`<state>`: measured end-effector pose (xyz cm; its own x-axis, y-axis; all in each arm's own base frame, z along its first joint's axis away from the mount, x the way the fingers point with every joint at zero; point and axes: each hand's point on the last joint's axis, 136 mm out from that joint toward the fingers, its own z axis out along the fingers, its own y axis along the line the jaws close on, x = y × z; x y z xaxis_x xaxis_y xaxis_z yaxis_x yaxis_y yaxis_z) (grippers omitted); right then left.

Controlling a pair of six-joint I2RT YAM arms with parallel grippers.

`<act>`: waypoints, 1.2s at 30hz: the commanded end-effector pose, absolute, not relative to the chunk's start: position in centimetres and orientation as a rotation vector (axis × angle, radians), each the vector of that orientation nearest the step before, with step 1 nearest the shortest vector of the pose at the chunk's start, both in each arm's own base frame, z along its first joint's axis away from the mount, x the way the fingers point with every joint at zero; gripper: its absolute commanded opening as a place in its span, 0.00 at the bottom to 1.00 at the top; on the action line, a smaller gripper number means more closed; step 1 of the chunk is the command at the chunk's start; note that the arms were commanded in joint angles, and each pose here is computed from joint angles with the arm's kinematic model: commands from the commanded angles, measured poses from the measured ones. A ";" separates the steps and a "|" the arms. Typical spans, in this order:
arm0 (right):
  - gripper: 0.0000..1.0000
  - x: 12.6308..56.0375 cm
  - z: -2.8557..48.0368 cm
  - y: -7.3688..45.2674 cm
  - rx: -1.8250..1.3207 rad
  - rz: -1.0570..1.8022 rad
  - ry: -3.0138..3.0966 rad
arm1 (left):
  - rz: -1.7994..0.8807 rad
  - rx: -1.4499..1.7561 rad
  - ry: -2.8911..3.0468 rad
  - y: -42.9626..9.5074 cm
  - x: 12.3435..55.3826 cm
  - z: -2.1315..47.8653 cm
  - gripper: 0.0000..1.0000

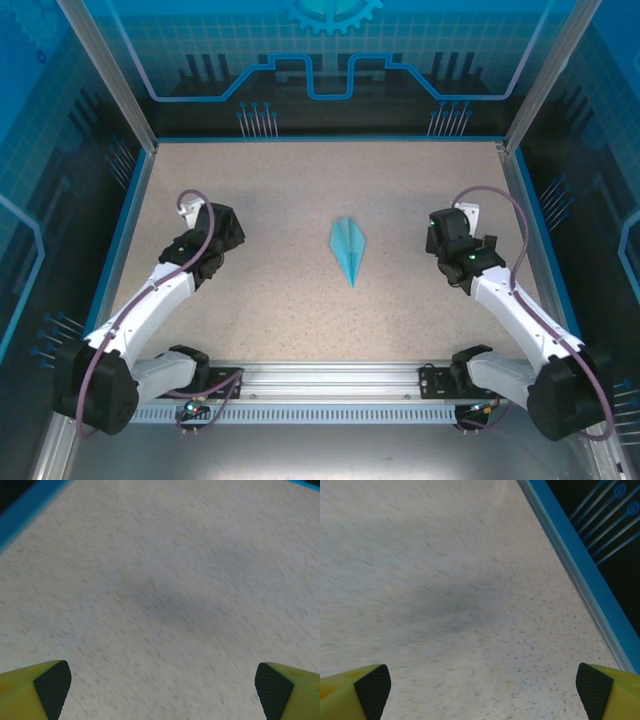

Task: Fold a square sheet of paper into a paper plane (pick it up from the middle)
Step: Reset both arms

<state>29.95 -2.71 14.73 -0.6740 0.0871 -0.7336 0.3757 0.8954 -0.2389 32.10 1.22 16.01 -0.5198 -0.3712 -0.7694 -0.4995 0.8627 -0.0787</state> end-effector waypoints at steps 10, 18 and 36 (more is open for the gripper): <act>0.99 36.4 12.4 -2.5 0.152 -0.170 2.022 | 0.276 -0.366 2.036 2.5 38.1 11.8 0.99; 0.99 38.7 11.0 0.0 0.026 -0.040 1.936 | 0.200 -0.179 1.956 0.8 39.7 11.7 0.99; 0.99 39.4 9.6 1.2 -0.037 -0.116 1.948 | -0.009 -0.132 1.950 0.4 39.5 9.1 0.99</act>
<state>38.84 1.31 8.42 -0.4122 -0.0809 -0.9075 0.0109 0.9955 -0.0937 39.03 0.89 8.03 -0.4082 -0.1233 -0.9045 -0.1216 0.9894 -0.0800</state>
